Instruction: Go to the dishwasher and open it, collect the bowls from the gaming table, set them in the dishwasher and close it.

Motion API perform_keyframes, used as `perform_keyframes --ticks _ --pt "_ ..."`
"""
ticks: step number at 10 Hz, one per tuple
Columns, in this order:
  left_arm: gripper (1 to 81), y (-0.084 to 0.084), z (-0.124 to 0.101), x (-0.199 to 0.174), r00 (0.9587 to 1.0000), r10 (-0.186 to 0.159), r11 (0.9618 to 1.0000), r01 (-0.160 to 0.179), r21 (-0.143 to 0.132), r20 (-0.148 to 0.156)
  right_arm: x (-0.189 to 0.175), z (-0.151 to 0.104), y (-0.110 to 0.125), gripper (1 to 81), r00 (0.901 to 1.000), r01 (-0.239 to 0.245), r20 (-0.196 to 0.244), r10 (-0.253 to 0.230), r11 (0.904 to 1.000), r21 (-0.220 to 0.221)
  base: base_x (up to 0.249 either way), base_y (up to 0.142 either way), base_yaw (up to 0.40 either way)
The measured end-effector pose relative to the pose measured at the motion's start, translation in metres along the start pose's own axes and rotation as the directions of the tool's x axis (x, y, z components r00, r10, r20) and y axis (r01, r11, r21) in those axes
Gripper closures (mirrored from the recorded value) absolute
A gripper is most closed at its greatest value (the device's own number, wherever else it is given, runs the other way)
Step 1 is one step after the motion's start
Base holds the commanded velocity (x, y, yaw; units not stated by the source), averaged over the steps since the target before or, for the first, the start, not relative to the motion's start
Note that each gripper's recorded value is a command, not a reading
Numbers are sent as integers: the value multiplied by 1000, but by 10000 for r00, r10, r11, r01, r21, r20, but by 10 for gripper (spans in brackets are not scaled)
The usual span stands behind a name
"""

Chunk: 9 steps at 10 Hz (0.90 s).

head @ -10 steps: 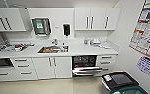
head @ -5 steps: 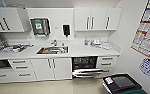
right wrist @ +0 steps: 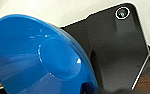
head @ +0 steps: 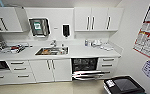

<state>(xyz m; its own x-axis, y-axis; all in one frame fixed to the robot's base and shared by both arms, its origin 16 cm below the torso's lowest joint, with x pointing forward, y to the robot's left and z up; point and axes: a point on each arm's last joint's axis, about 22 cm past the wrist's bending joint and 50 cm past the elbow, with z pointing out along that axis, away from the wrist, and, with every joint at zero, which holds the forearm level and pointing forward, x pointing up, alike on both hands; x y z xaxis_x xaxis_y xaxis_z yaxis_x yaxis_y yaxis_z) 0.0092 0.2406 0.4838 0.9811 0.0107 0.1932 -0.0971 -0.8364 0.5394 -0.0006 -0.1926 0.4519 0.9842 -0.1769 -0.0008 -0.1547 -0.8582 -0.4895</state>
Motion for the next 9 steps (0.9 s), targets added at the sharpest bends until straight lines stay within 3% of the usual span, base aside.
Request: perform_keyframes --ticks 9 --pt "811 -4 -4 2 10000 -10 10000 10 1 -92 0 2 -4 811 10000 -4 4 4 10000 39 92 0 0"
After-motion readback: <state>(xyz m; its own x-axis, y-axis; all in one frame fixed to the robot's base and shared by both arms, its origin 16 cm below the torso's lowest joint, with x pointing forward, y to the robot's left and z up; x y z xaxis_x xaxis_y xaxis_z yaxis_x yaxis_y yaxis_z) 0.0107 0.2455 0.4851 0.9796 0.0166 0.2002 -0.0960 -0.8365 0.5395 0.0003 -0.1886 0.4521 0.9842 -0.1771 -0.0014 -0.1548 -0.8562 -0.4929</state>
